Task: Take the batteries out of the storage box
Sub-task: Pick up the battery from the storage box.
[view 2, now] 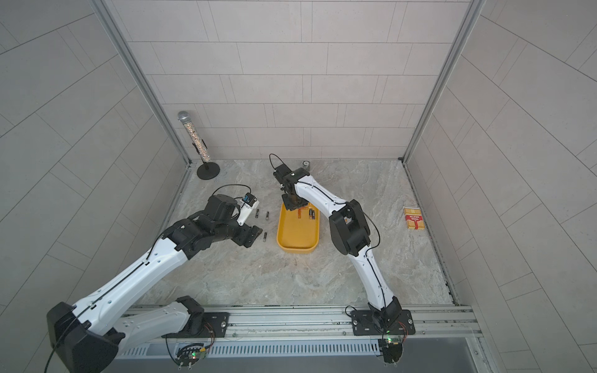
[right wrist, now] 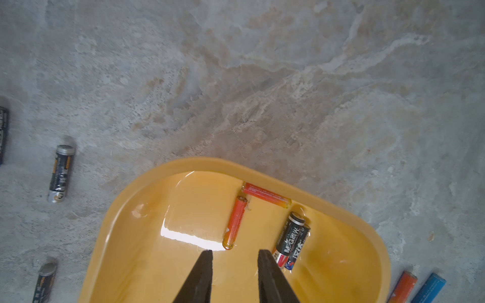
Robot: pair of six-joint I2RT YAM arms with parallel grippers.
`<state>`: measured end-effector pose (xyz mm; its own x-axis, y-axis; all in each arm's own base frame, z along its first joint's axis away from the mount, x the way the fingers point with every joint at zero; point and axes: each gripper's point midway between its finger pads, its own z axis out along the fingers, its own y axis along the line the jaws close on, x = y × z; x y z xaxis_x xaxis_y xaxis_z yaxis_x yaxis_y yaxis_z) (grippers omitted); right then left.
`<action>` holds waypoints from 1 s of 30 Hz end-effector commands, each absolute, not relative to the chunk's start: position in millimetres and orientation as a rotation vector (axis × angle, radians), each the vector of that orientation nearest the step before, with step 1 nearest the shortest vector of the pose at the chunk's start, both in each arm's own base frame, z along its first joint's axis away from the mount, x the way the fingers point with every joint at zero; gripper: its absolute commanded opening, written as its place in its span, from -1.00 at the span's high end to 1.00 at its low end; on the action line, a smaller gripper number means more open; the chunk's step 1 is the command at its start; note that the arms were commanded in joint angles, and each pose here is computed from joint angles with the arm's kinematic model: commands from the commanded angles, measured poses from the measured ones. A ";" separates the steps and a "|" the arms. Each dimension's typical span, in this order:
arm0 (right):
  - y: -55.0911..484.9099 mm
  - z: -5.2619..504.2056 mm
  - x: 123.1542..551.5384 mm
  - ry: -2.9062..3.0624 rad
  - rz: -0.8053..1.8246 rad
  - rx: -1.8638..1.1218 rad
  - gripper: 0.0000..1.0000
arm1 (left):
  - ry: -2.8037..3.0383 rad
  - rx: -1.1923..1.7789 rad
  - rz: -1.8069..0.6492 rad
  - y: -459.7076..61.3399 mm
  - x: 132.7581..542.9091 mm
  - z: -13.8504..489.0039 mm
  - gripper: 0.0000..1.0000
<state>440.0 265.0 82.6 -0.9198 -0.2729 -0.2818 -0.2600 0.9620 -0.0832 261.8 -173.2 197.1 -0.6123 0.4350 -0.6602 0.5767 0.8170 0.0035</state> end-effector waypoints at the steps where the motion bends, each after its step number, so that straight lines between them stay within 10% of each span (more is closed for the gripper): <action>1: 255.2 59.2 436.1 2.882 -0.130 -0.348 0.34 | 2.322 0.755 -0.259 -174.1 264.7 197.3 -0.73; 30: 256.4 48.0 432.2 2.917 -0.093 -0.308 1.00 | 2.343 0.750 -0.198 -169.9 272.0 191.9 -0.75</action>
<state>437.5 258.7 32.2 -0.9534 -0.2305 -0.1947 -0.2145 0.9716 -0.0997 267.9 -170.7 182.6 -0.6341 0.4603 -0.6213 0.5666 0.8234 0.0317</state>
